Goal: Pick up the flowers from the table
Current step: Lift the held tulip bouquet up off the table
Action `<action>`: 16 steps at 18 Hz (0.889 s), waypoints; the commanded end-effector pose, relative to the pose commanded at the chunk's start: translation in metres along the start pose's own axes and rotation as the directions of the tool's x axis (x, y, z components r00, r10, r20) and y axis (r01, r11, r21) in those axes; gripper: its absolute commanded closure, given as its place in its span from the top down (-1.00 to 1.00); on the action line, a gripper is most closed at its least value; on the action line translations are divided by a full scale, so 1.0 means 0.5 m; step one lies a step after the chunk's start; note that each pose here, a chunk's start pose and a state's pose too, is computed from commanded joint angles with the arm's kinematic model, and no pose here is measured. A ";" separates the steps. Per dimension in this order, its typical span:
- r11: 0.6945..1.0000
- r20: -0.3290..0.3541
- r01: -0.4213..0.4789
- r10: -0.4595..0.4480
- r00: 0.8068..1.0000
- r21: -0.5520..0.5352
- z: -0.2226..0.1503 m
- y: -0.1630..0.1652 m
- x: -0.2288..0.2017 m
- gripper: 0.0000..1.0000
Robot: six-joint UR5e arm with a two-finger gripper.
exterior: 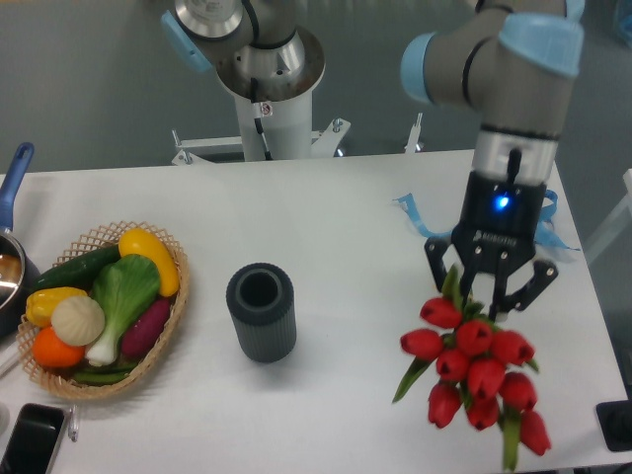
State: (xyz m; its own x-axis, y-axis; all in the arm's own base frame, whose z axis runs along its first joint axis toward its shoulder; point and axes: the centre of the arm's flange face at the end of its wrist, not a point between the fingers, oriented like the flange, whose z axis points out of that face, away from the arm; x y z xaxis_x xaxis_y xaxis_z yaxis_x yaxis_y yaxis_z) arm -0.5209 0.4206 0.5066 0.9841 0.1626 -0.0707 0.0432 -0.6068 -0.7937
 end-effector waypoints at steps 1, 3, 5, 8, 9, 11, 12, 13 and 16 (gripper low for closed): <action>1.000 -0.003 0.009 -0.009 1.000 0.020 -0.016 0.004 -0.013 -0.30; 0.998 -0.019 0.018 -0.017 1.000 0.060 -0.036 0.004 -0.022 -0.30; 0.996 -0.019 0.033 -0.032 0.999 0.085 -0.063 0.014 -0.038 -0.30; 0.991 -0.032 0.043 -0.040 0.999 0.130 -0.094 0.017 -0.052 -0.30; 0.989 -0.039 0.049 -0.044 0.998 0.139 -0.097 0.021 -0.055 -0.30; 0.987 -0.041 0.053 -0.048 0.998 0.152 -0.106 0.024 -0.063 -0.30; 0.987 -0.041 0.054 -0.048 0.998 0.152 -0.106 0.026 -0.064 -0.30; 0.987 -0.042 0.055 -0.050 0.998 0.152 -0.106 0.026 -0.064 -0.30; 0.987 -0.043 0.053 -0.047 0.998 0.152 -0.104 0.026 -0.062 -0.30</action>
State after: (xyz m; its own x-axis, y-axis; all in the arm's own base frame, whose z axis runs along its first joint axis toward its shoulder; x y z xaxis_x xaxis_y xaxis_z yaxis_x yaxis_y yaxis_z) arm -0.5421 0.3671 0.5300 0.9874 0.1579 -0.0074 0.0688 -0.4715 -0.8792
